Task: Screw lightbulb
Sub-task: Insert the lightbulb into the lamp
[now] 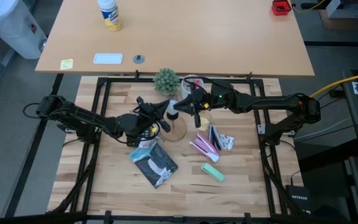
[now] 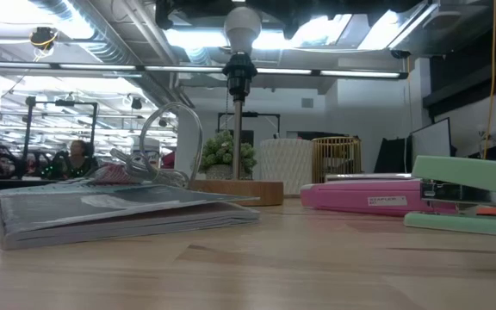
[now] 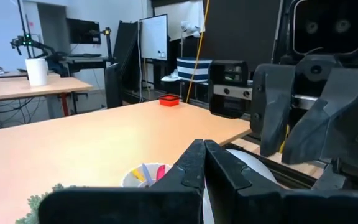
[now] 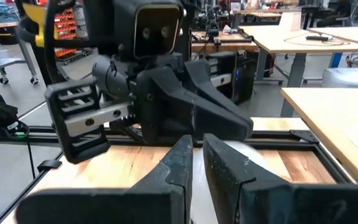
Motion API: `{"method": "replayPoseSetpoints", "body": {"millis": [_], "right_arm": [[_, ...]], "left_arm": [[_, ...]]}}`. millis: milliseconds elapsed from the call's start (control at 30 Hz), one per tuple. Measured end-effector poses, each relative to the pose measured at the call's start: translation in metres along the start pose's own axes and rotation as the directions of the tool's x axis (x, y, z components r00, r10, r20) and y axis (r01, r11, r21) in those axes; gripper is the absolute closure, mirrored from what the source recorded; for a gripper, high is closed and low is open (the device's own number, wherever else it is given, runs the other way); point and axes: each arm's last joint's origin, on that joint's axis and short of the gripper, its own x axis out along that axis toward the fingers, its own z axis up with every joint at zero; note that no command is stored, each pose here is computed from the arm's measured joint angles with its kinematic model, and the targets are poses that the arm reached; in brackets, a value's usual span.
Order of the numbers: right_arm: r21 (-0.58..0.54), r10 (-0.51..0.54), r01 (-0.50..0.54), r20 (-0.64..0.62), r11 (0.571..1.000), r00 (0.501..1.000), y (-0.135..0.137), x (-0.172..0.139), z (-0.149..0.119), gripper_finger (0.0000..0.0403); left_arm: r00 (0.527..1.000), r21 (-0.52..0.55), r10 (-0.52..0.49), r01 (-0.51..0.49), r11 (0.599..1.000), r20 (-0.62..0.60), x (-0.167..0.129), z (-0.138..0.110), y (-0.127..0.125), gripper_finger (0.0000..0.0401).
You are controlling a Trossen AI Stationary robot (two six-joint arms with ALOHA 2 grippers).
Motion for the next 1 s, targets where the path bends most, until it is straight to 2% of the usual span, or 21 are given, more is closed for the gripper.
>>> {"method": "replayPoseSetpoints", "body": {"millis": [133,400,667,1000], "right_arm": [[-0.013,-0.018,0.018,0.031,1.0,0.999,-0.0005,-0.0001,0.0031,0.0359],[-0.074,-0.199,0.199,0.008,0.977,0.98,-0.006,-0.0007,0.0009,0.0359],[-0.076,-0.207,0.204,-0.047,0.976,0.977,-0.006,-0.0013,-0.0038,0.0359],[-0.08,-0.183,0.181,-0.016,0.98,0.983,-0.0052,-0.0009,-0.0007,0.0359]], "left_arm": [[1.0,0.0,0.0,0.0,1.0,-0.001,0.0,-0.0002,0.0,0.04],[1.0,0.001,0.0,0.0,1.0,-0.003,0.0,-0.0005,0.0,0.04],[1.0,0.002,0.0,0.0,1.0,-0.003,0.0,-0.0006,0.0,0.04],[1.0,0.003,0.0,0.0,1.0,-0.004,0.0,-0.0008,0.0,0.04]]}}
